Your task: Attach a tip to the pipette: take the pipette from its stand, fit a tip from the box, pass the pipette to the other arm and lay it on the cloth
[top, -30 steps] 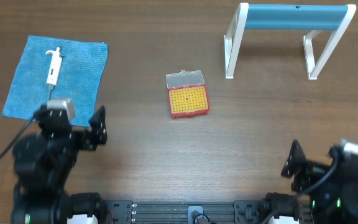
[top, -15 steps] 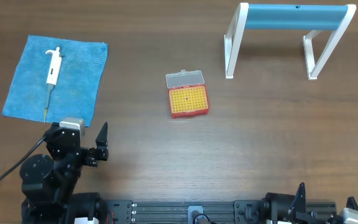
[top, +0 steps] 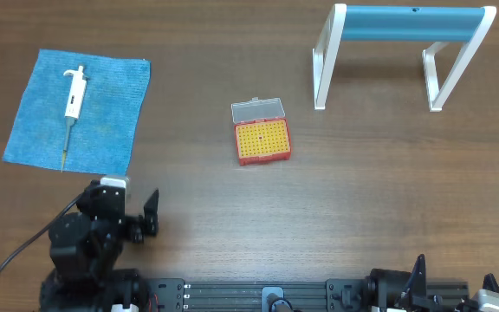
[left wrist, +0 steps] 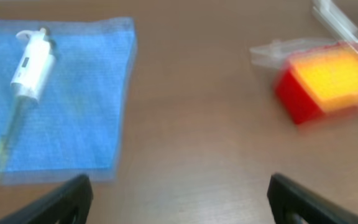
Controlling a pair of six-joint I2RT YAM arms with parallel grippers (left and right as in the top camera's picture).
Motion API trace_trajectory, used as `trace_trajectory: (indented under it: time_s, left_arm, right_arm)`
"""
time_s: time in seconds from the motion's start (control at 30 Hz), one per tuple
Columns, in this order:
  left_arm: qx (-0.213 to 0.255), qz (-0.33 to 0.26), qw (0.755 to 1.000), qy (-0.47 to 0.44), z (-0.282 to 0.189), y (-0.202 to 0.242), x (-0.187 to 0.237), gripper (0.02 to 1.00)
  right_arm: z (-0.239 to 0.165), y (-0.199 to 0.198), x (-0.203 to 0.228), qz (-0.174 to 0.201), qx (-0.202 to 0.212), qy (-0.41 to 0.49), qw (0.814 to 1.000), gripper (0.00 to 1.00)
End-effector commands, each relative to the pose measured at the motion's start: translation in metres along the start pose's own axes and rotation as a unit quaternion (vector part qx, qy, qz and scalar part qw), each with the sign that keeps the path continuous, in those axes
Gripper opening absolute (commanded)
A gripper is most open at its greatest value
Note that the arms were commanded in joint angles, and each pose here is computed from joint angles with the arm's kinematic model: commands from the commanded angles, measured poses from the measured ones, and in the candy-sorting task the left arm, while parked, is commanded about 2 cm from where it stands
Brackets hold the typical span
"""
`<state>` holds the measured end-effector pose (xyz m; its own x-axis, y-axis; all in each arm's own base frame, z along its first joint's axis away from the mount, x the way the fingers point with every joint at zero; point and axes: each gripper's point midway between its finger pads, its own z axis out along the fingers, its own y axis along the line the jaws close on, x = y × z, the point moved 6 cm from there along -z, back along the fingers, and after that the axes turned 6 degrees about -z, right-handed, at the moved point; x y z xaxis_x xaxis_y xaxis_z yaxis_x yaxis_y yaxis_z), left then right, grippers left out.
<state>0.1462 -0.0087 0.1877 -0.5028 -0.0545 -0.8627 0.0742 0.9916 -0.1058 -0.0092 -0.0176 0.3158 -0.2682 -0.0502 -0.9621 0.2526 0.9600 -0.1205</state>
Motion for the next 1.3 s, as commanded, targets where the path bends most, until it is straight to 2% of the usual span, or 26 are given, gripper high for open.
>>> trace_trajectory:
  time_s: [0.03,0.13,0.2,0.3,0.37,0.4,0.63,1.23,1.27,1.3]
  left_arm:
    - [-0.012,0.044,0.981,-0.188,0.01,0.004,-0.025,0.947]
    - [-0.009,0.062,0.956,-0.288,0.005,0.002,-0.046,0.98]
    - [-0.01,0.065,0.95,-0.305,0.008,0.003,-0.046,0.996]
    - [-0.004,0.041,0.962,-0.27,0.035,0.009,-0.016,0.998]
    - [0.009,-0.017,0.973,-0.23,0.045,0.01,0.0,0.998]
    - [0.01,-0.025,0.973,-0.227,0.045,0.01,0.001,0.998]
    - [0.037,-0.017,0.974,-0.223,0.046,-0.001,0.002,1.0]
    - [0.037,-0.017,0.974,-0.223,0.046,-0.001,0.002,0.998]
    - [0.037,-0.017,0.974,-0.223,0.046,-0.001,0.002,1.0]
    - [0.037,-0.017,0.974,-0.223,0.046,-0.001,0.002,1.0]
  right_arm:
    - [0.003,-0.001,0.0,-0.01,0.008,0.007,1.0,0.989]
    - [0.003,-0.001,0.0,-0.01,0.008,0.007,1.0,0.989]
    - [0.003,-0.001,0.0,-0.01,0.008,0.007,1.0,0.989]
    - [0.003,-0.001,0.0,-0.01,0.008,0.007,1.0,0.989]
    - [0.003,-0.001,0.0,-0.01,0.009,0.007,1.0,0.989]
    - [0.003,-0.001,0.0,-0.01,0.008,0.007,1.0,0.989]
    - [0.003,-0.001,0.0,-0.01,0.008,0.007,1.0,0.989]
    - [0.003,-0.001,0.0,-0.01,0.008,0.007,1.0,0.989]
    - [0.003,-0.002,-0.002,-0.009,0.011,0.003,1.0,0.989]
    - [0.008,-0.002,-0.022,0.0,0.01,-0.051,0.999,0.989]
